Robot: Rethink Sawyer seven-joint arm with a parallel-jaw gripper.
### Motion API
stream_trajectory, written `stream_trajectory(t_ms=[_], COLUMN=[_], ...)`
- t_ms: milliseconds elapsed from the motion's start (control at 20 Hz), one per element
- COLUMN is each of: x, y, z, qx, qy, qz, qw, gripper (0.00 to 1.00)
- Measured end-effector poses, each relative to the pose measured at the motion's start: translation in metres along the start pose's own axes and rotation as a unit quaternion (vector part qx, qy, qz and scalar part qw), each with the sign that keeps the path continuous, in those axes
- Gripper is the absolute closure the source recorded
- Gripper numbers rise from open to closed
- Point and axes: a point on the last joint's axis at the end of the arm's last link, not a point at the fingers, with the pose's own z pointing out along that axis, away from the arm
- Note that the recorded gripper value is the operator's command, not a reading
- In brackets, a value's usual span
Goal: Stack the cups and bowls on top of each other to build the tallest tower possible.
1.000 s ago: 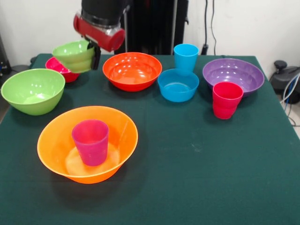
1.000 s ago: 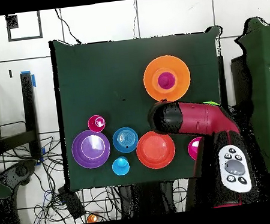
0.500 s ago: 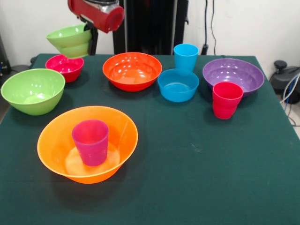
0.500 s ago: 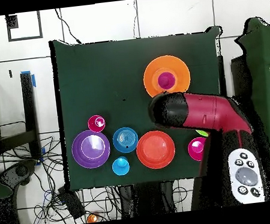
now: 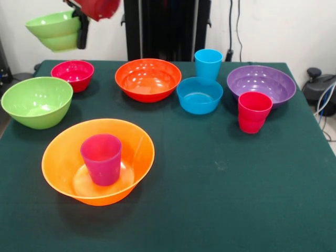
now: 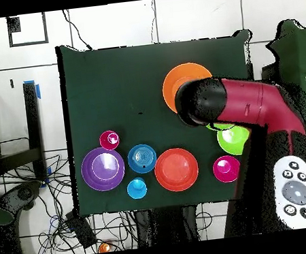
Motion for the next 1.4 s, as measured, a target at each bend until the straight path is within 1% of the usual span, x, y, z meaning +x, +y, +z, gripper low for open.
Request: stream_trajectory(t_ms=[50, 150, 300, 450, 500, 550, 600, 650, 750, 800, 900, 950, 1050, 1150, 1250, 1400], x=[-0.009, -0.021, -0.054, -0.083, -0.092, -0.094, -0.107, -0.117, -0.127, -0.137, -0.144, -0.150, -0.153, -0.157, -0.157, -0.155], y=[-0.001, -0.002, -0.002, 0.002, 0.004, 0.005, 0.010, 0.015, 0.021, 0.030, 0.037, 0.045, 0.049, 0.059, 0.064, 0.077], z=[-0.005, -0.008, -0.012, -0.010, -0.008, -0.007, -0.002, 0.003, 0.010, 0.020, 0.028, 0.038, 0.045, 0.062, 0.070, 0.082], qx=[0.002, 0.005, 0.010, 0.015, 0.016, 0.017, 0.021, 0.026, 0.032, 0.038, 0.042, 0.046, 0.049, 0.062, 0.069, 0.081], qy=[0.003, 0.007, 0.012, 0.018, 0.021, 0.022, 0.026, 0.031, 0.037, 0.047, 0.055, 0.063, 0.068, 0.076, 0.076, 0.074], qz=[0.004, 0.009, 0.020, 0.029, 0.030, 0.031, 0.032, 0.033, 0.033, 0.033, 0.033, 0.032, 0.030, 0.017, 0.009, -0.016], qw=[1.0000, 0.9999, 0.9997, 0.9993, 0.9992, 0.9991, 0.9989, 0.9987, 0.9983, 0.9976, 0.9971, 0.9964, 0.9960, 0.9951, 0.9947, 0.9939], gripper=[1.00, 1.00, 1.00, 1.00, 1.00, 1.00, 1.00, 1.00, 1.00, 1.00, 1.00, 1.00, 1.00, 1.00, 1.00, 1.00])
